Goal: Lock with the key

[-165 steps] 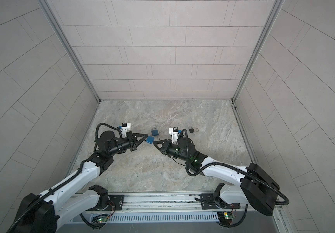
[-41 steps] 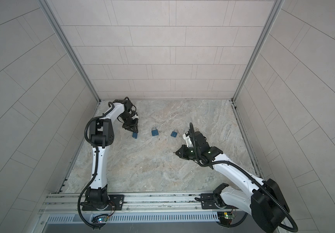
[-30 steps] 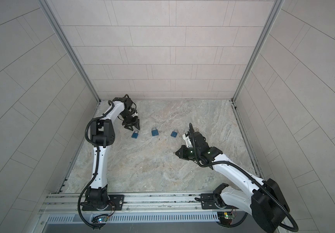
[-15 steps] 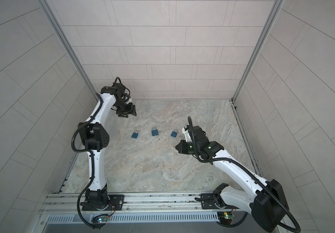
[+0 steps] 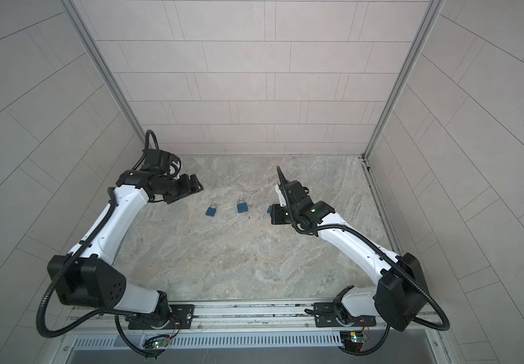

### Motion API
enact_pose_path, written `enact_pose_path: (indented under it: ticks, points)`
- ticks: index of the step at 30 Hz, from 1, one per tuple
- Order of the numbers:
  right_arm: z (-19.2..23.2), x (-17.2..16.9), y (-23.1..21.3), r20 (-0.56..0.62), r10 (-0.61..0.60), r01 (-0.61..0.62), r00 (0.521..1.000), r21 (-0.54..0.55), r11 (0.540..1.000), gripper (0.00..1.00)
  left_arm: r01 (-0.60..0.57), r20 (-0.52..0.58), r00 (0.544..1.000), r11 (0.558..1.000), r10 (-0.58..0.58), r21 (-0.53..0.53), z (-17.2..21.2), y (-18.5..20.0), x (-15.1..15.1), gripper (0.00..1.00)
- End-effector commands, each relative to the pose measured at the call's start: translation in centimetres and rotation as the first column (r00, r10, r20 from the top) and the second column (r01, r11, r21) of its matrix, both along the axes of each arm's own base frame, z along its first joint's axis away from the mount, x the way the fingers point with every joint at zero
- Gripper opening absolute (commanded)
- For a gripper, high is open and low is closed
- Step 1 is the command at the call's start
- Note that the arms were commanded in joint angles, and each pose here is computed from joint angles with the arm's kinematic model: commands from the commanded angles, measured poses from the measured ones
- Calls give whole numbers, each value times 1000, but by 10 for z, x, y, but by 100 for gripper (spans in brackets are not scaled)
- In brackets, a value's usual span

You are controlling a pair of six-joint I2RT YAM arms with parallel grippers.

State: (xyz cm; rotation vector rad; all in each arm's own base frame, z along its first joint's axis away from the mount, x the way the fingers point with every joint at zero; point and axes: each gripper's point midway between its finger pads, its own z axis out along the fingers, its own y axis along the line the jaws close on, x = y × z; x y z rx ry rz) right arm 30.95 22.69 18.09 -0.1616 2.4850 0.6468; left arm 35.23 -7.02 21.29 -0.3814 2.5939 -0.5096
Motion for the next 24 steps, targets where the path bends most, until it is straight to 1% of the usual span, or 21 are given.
enact_pose_path:
  ticks: [1,3,5,7,8,11,13,19,22,24]
  points:
    - [0,24,1,87,2,6,996,-88,996,0,-91,102,991,996,91,-8,10,11,-10,92]
    - [-5,35,5,101,8,5,995,-130,992,0,-154,132,979,988,155,-16,4,18,-22,95]
    - [-9,45,14,118,32,-12,993,-165,986,0,-213,176,960,976,218,-48,4,24,-30,97]
    - [-10,52,26,143,59,-31,988,-191,981,0,-264,201,940,961,274,-78,2,28,-37,100]
    - [-11,56,32,157,69,-35,985,-207,978,0,-290,213,929,953,303,-92,1,31,-40,100]
    - [-11,66,53,193,104,-51,976,-262,964,0,-346,219,905,931,364,-115,-8,38,-46,100]
    - [-13,74,66,217,109,-45,970,-280,959,0,-372,209,898,922,388,-110,-20,41,-51,100]
    - [-19,98,94,277,54,21,959,-261,965,0,-409,189,883,902,430,-138,-47,44,-63,100]
    - [-19,108,100,303,1,74,953,-235,969,0,-442,195,869,891,455,-108,-52,52,-69,100]
    - [-22,115,102,304,-48,118,951,-218,969,0,-470,214,852,878,478,-90,-53,59,-72,100]
